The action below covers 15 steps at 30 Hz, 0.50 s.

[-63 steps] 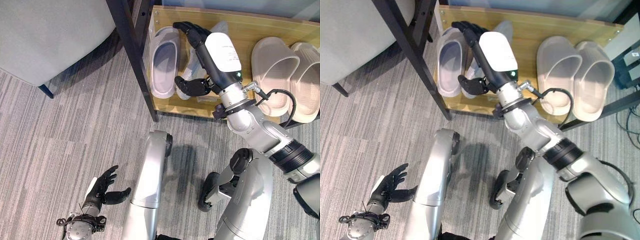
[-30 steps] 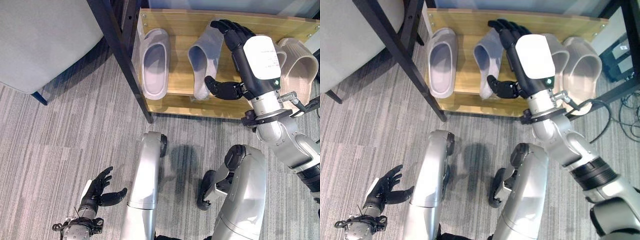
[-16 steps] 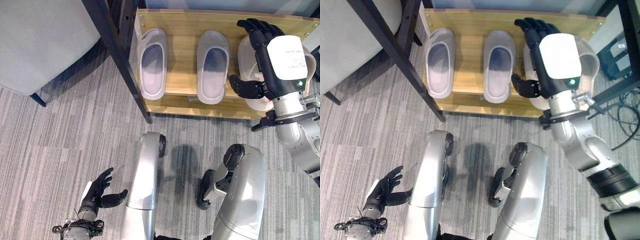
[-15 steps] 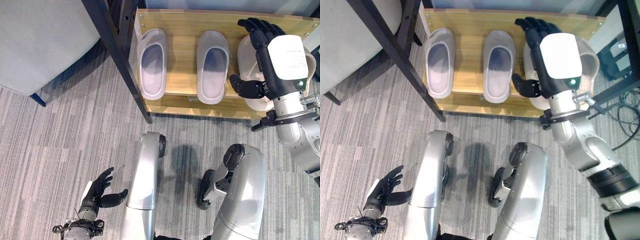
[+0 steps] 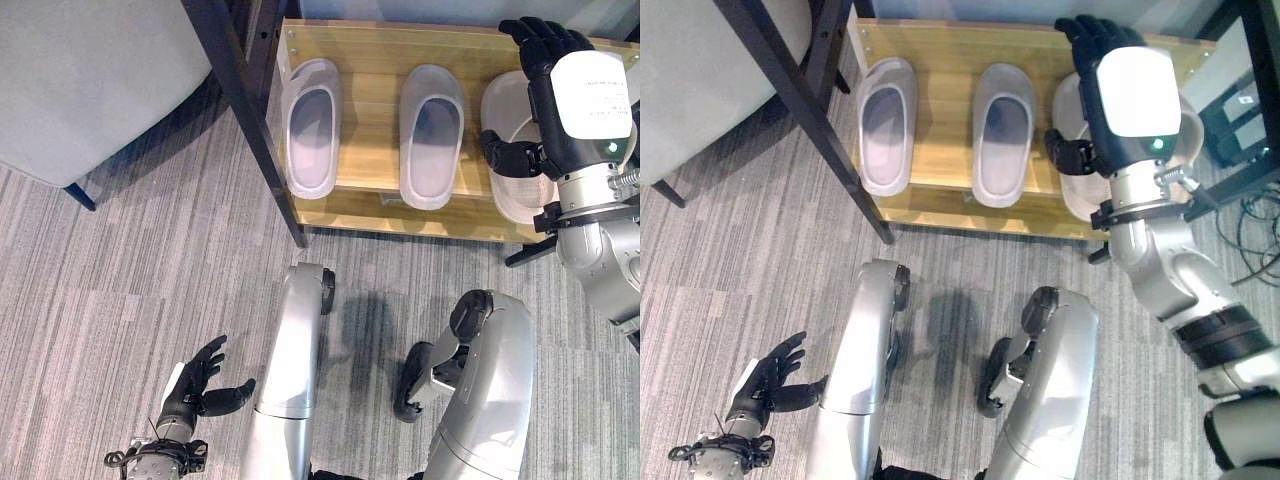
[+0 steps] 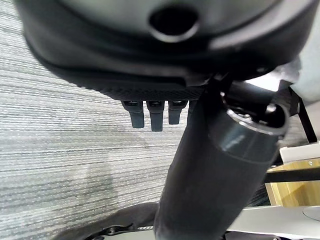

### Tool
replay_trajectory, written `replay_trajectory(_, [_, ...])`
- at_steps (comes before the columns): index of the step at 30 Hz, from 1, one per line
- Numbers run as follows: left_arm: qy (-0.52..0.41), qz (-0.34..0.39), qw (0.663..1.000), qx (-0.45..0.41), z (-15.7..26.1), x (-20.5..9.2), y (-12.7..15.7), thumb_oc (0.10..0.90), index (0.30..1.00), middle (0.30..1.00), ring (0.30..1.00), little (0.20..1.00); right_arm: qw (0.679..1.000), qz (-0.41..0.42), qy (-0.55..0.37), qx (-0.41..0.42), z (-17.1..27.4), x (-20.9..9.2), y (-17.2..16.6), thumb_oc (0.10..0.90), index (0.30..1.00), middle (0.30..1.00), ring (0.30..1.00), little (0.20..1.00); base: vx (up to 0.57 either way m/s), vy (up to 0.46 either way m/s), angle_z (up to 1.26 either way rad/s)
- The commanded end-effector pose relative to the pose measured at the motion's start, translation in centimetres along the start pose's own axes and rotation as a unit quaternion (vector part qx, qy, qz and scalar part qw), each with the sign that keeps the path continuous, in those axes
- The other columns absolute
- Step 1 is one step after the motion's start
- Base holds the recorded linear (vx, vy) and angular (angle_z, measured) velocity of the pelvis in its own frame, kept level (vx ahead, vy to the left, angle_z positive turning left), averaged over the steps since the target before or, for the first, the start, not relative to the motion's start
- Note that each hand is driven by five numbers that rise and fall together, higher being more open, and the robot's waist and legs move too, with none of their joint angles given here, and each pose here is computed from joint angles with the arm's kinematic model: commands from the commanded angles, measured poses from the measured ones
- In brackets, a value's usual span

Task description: Arrange the slippers neatly on the shoe rack.

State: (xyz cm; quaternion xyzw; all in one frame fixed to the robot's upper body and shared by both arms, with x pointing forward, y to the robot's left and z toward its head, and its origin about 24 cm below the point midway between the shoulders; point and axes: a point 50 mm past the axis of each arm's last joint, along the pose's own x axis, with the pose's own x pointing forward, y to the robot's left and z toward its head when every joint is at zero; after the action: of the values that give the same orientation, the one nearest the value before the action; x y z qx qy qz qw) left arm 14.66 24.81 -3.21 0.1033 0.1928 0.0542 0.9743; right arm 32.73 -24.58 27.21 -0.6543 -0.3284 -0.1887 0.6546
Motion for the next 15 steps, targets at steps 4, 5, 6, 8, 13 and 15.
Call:
replay_trajectory(4, [-0.020, -0.045, 0.999, 0.010, 0.2, -1.6, -1.5, 0.800, 0.900, 0.900, 0.900, 0.900, 0.990, -0.112, -0.037, -0.074, 0.4, 3.9, -5.2, 0.800, 0.900, 0.900, 0.900, 0.900, 0.00, 0.000, 0.00])
replay_trajectory(5, [-0.020, -0.047, 0.999, 0.011, 0.2, -1.5, -1.5, 0.800, 0.900, 0.900, 0.900, 0.900, 0.990, -0.110, -0.039, -0.077, 0.5, 4.2, -5.2, 0.800, 0.900, 0.900, 0.900, 0.900, 0.00, 0.000, 0.00])
replay_trajectory(6, [-0.019, -0.047, 0.999, 0.010, 0.1, -1.5, -1.5, 0.800, 0.900, 0.900, 0.900, 0.900, 0.990, -0.107, -0.041, -0.081, 0.7, 4.6, -5.1, 0.800, 0.900, 0.900, 0.900, 0.900, 0.00, 0.000, 0.00])
replay_trajectory(8, [-0.014, -0.046, 0.999, 0.011, -0.1, -1.6, -1.4, 0.800, 0.900, 0.900, 0.900, 0.900, 0.989, -0.100, -0.047, -0.099, 0.9, 5.2, -5.2, 0.800, 0.900, 0.900, 0.900, 0.900, 0.00, 0.000, 0.00])
replay_trajectory(13, [-0.005, -0.044, 0.999, 0.008, -0.4, -1.8, -1.3, 0.800, 0.900, 0.900, 0.900, 0.900, 0.988, -0.099, -0.049, -0.105, 0.8, 5.3, -5.4, 0.800, 0.900, 0.900, 0.900, 0.900, 0.00, 0.000, 0.00])
replay_trajectory(15, [-0.005, -0.045, 0.999, 0.011, -0.4, -1.9, -1.2, 0.800, 0.900, 0.900, 0.900, 0.900, 0.987, -0.098, -0.042, -0.116, 0.3, 5.3, -5.5, 0.800, 0.900, 0.900, 0.900, 0.900, 0.00, 0.000, 0.00])
